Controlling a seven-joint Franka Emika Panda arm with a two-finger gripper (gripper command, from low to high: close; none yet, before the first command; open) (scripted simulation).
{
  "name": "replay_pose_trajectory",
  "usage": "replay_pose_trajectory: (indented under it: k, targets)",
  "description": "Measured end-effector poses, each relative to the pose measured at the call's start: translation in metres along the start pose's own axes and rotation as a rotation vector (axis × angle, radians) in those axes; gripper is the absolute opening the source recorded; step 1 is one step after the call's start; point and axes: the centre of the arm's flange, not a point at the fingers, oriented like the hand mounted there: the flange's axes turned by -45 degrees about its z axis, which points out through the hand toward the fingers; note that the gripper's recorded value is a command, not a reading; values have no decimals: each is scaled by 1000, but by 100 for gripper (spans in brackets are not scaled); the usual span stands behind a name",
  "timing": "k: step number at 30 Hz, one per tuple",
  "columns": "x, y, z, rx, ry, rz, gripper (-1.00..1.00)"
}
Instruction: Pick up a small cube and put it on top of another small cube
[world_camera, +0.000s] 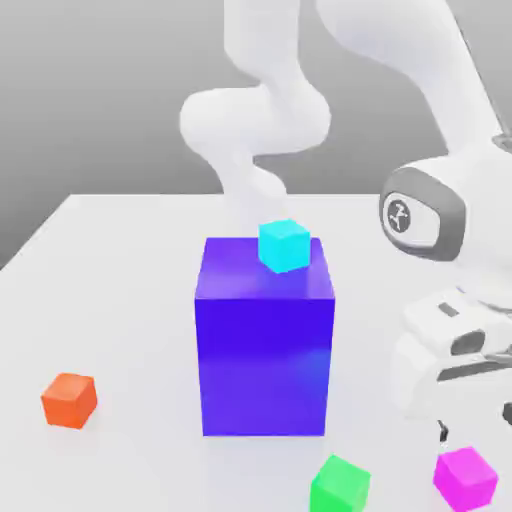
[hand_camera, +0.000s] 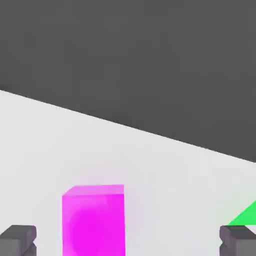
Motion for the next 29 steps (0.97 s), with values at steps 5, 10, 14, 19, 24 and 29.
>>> replay_pose_trajectory:
  k: [5,10,14,19,24,29]
  targets:
    - [-3,-3,55,3,-9,-4,-100]
    - [-3,-4,60,3,-9,-4,-100]
    - [-2,-4,21,4,-9,-3,-100]
    - [-10,79,-32,-3,-11,113,-100]
    - [-26,144,-23,1,-10,213,-100]
    - [-28,146,2,1,-10,216,100]
